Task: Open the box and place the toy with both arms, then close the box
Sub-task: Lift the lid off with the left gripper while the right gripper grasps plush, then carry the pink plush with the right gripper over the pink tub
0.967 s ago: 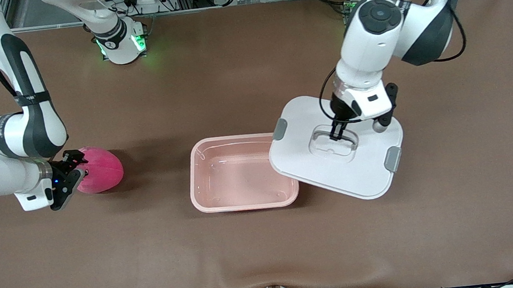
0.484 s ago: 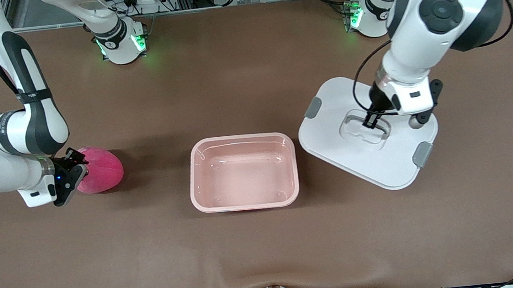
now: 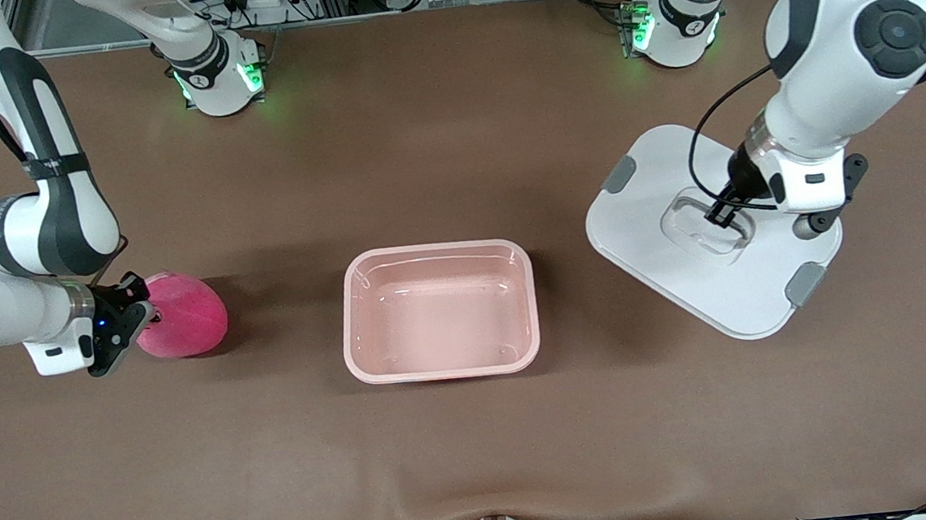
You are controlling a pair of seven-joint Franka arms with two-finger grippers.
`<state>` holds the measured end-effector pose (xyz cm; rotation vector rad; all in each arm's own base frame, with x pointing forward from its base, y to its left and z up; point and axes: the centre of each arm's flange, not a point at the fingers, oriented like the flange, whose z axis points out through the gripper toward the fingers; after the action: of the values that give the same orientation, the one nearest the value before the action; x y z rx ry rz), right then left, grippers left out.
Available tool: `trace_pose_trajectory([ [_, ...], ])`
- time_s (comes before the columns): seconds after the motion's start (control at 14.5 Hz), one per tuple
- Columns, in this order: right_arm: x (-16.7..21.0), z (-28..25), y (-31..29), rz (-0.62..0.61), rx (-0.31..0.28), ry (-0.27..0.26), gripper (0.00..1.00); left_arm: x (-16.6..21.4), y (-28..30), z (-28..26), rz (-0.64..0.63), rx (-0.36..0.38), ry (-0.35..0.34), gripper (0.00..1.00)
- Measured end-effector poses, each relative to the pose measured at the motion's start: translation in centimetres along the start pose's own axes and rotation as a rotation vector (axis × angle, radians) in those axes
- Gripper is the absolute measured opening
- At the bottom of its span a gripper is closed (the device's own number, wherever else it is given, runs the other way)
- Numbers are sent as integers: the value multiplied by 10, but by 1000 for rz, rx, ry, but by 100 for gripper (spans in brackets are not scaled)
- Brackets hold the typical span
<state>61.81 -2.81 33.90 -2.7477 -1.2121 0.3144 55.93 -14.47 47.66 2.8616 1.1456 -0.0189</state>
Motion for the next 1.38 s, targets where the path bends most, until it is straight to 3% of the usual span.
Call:
trace_pose_trajectory([
  [0.28,35,-55,-28,250,56,70,13,16,-13,1,42,15,-12,7],
  [0.55,79,-98,-87,495,110,59,13,13,-11,1,81,1,-35,7],
  [0.76,102,-103,-118,644,218,72,13,18,-16,-3,112,-7,-65,7],
  [1.24,146,-149,-176,834,285,146,13,31,-23,-19,149,-14,-84,7],
  [1.38,155,-155,-186,844,336,180,13,35,-26,-20,152,-15,-85,7],
])
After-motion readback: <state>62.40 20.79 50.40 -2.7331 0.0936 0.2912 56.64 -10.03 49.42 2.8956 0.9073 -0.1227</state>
